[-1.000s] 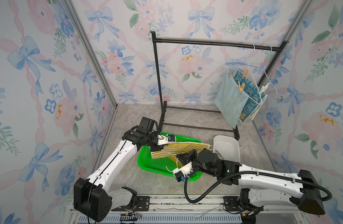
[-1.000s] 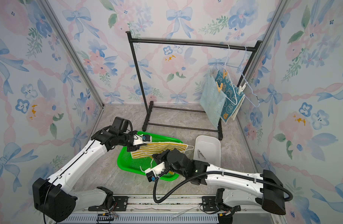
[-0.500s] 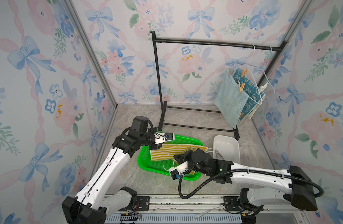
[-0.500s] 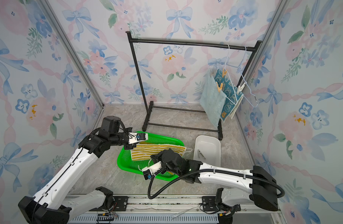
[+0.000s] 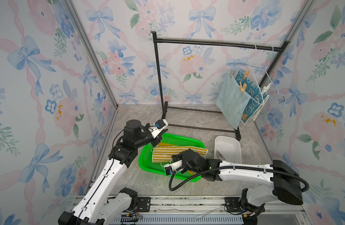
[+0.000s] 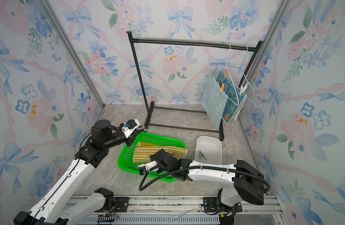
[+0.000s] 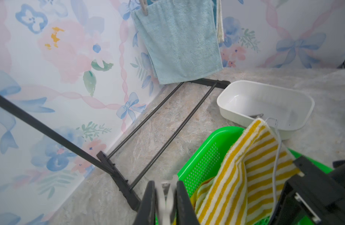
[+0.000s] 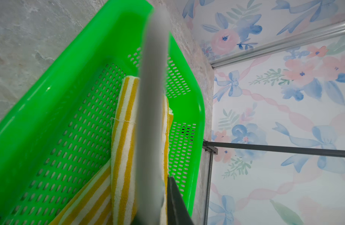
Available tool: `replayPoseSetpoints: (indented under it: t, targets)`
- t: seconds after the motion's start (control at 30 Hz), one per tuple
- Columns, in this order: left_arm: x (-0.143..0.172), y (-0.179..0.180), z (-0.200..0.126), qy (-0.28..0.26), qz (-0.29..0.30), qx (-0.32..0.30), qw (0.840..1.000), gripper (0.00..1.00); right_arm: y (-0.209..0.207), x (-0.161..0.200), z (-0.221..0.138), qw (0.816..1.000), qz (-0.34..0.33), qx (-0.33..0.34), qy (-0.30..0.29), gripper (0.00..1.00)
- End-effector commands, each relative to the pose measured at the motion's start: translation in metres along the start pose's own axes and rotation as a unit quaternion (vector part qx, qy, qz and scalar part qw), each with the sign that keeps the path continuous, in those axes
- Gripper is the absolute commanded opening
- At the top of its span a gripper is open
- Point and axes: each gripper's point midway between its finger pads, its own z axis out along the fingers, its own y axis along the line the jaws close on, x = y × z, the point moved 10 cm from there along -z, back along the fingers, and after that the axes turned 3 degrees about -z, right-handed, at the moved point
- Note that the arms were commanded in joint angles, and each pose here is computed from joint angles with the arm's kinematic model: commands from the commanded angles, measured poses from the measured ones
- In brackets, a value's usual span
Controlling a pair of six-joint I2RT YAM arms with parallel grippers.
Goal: Remove the clothespins securing towels to the hanger
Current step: Place the hanger in the basket.
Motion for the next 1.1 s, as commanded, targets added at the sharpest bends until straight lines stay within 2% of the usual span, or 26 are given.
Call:
replayPoseSetpoints:
  t: [0.0, 0.17, 0.5, 0.7, 0.73, 0.83, 0.93, 1.07]
  targets:
    - [-0.004, 0.007, -0.005, -0.05, -0.134, -0.015, 0.99, 0.0, -0.001, 0.004, 0.002, 1.0, 0.026, -0.007, 0.016, 0.18]
    - [0.005, 0.007, -0.001, -0.071, -0.27, 0.007, 0.96, 0.0, 0.009, 0.01, -0.001, 0.999, 0.035, -0.03, 0.026, 0.28]
    - [0.017, 0.002, 0.005, -0.065, -0.384, 0.049, 0.92, 0.0, 0.011, 0.017, -0.025, 0.995, 0.062, -0.062, 0.043, 0.57]
    - [0.018, -0.002, 0.006, -0.077, -0.415, 0.081, 0.903, 0.06, 0.001, 0.024, -0.047, 0.993, 0.102, -0.046, 0.041, 0.74]
    - [0.027, -0.005, 0.008, -0.07, -0.424, 0.083, 0.899, 0.07, -0.002, 0.025, -0.05, 0.992, 0.111, -0.042, 0.038, 0.75]
    - [0.029, -0.005, 0.009, -0.073, -0.437, 0.091, 0.892, 0.13, -0.013, 0.031, -0.061, 0.987, 0.159, -0.019, 0.029, 0.8]
    - [0.03, -0.006, 0.011, -0.07, -0.44, 0.099, 0.89, 0.18, -0.027, 0.039, -0.073, 0.975, 0.221, 0.009, 0.004, 0.84]
    - [0.031, -0.008, 0.012, -0.068, -0.446, 0.106, 0.886, 0.26, -0.044, 0.054, -0.086, 0.95, 0.305, 0.044, -0.046, 0.89]
